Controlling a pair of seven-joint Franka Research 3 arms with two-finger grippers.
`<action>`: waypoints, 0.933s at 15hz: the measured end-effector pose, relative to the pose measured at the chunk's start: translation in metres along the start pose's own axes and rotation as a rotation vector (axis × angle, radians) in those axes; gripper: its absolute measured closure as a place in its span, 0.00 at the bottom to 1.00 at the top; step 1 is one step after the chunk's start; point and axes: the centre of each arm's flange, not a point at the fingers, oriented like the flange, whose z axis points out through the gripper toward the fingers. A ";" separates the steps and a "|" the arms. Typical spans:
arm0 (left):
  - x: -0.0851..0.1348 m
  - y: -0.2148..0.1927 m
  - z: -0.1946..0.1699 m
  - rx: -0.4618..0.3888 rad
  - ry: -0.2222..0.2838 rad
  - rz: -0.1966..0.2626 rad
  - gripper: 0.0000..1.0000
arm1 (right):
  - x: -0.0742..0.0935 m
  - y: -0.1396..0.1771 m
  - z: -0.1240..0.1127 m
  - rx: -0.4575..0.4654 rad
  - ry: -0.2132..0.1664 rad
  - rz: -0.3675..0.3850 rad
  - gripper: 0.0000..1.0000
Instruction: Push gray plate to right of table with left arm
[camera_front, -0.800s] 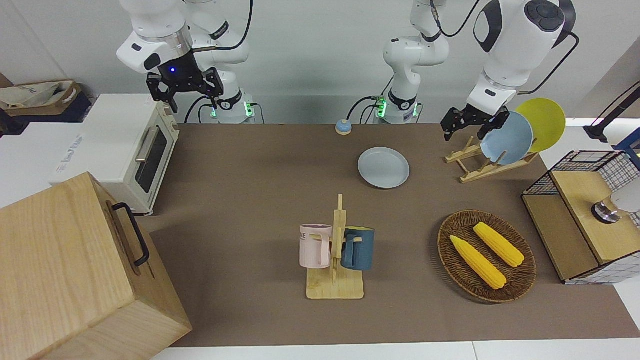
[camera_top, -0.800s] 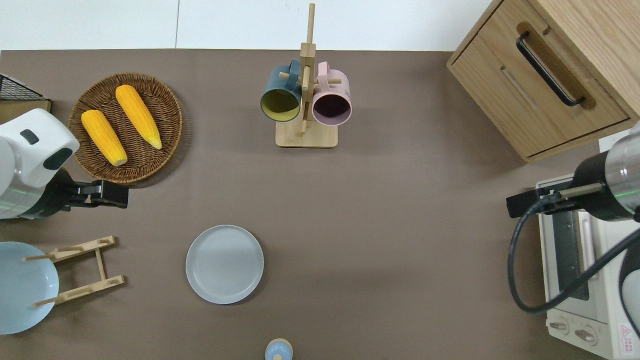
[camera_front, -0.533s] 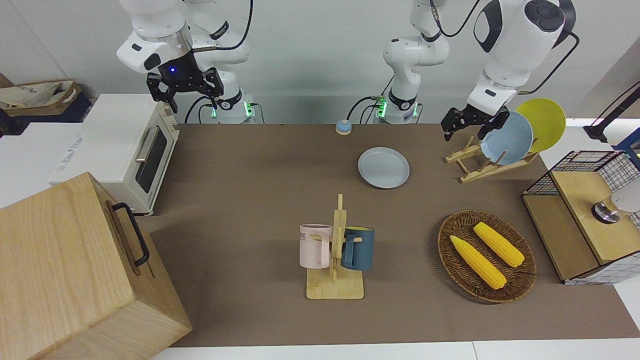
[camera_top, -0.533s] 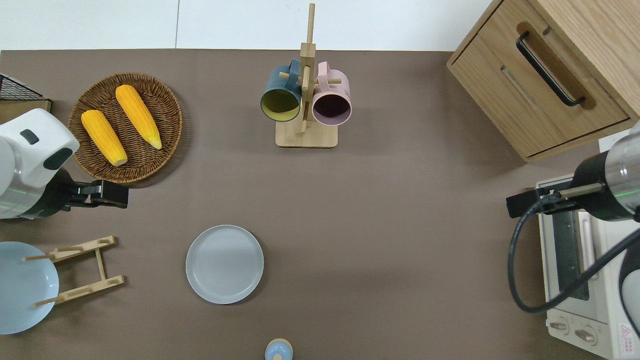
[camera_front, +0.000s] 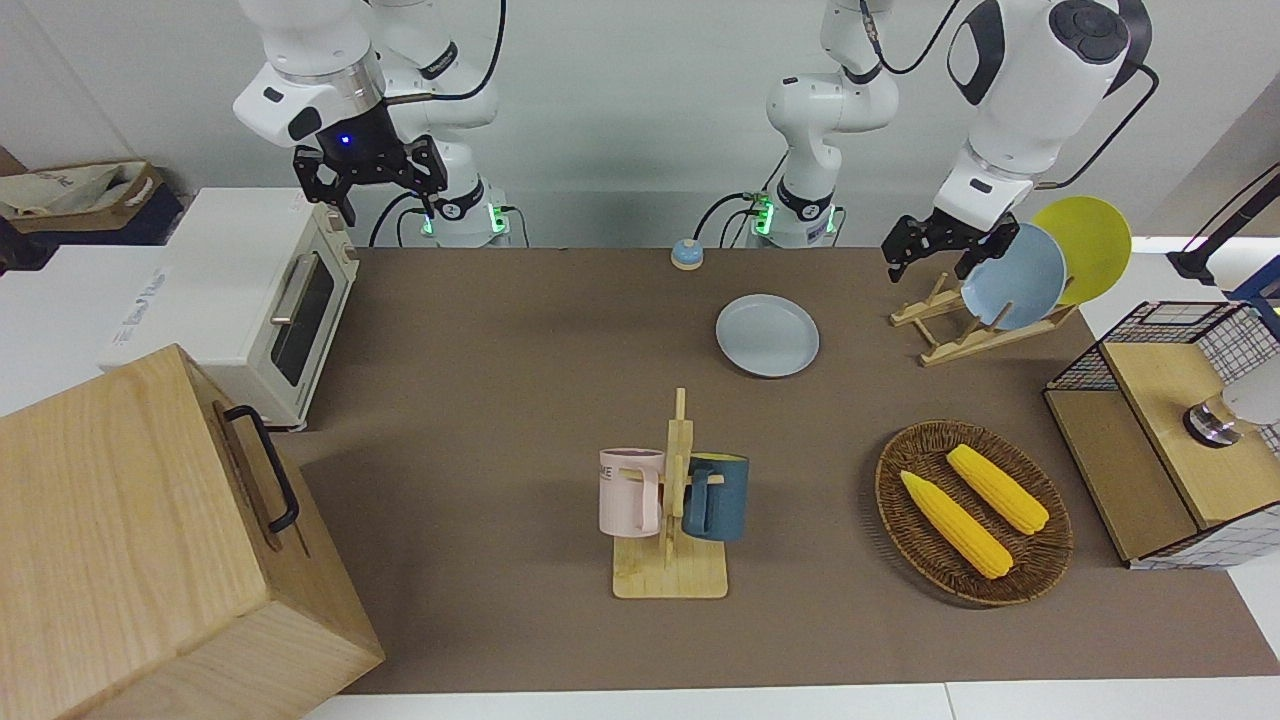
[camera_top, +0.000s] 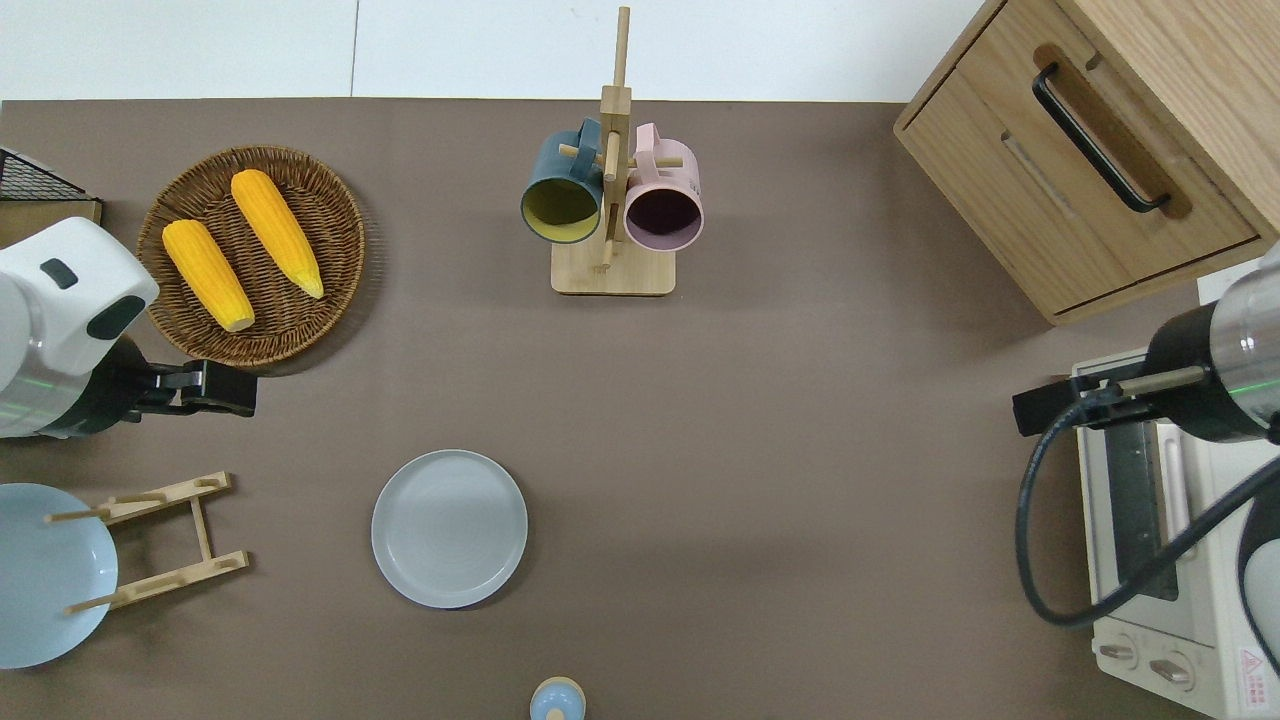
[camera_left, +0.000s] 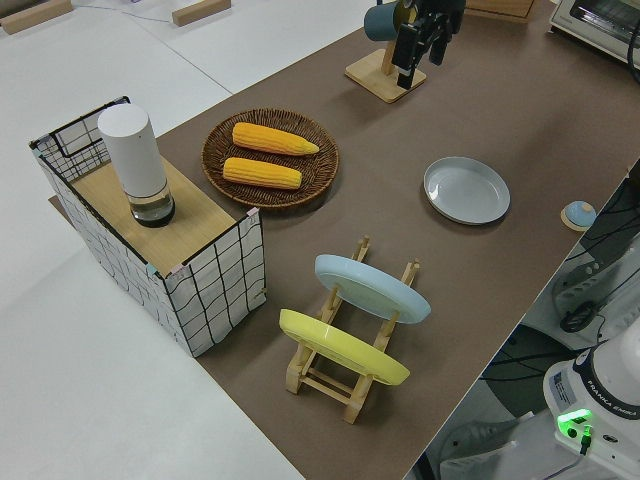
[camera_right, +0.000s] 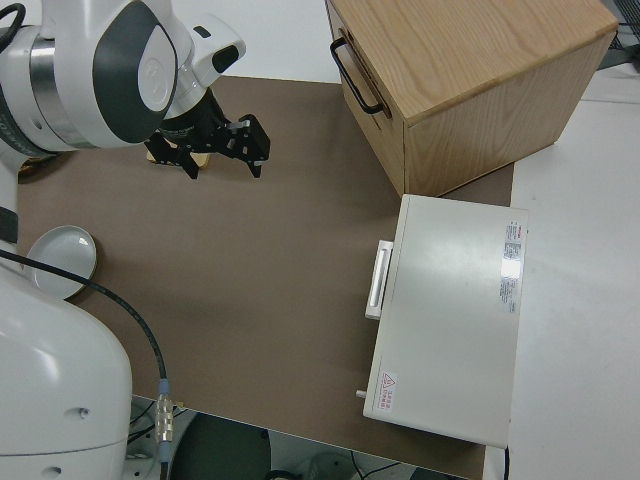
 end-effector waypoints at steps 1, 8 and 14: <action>0.000 0.000 0.000 0.000 0.000 0.000 0.00 | 0.000 0.000 0.000 0.000 0.000 0.000 0.01; -0.010 0.002 0.009 -0.027 -0.022 -0.007 0.00 | 0.000 0.000 0.000 0.000 0.000 0.000 0.01; -0.064 0.013 0.063 -0.022 0.007 -0.038 0.00 | 0.000 0.000 0.000 0.000 0.000 0.000 0.01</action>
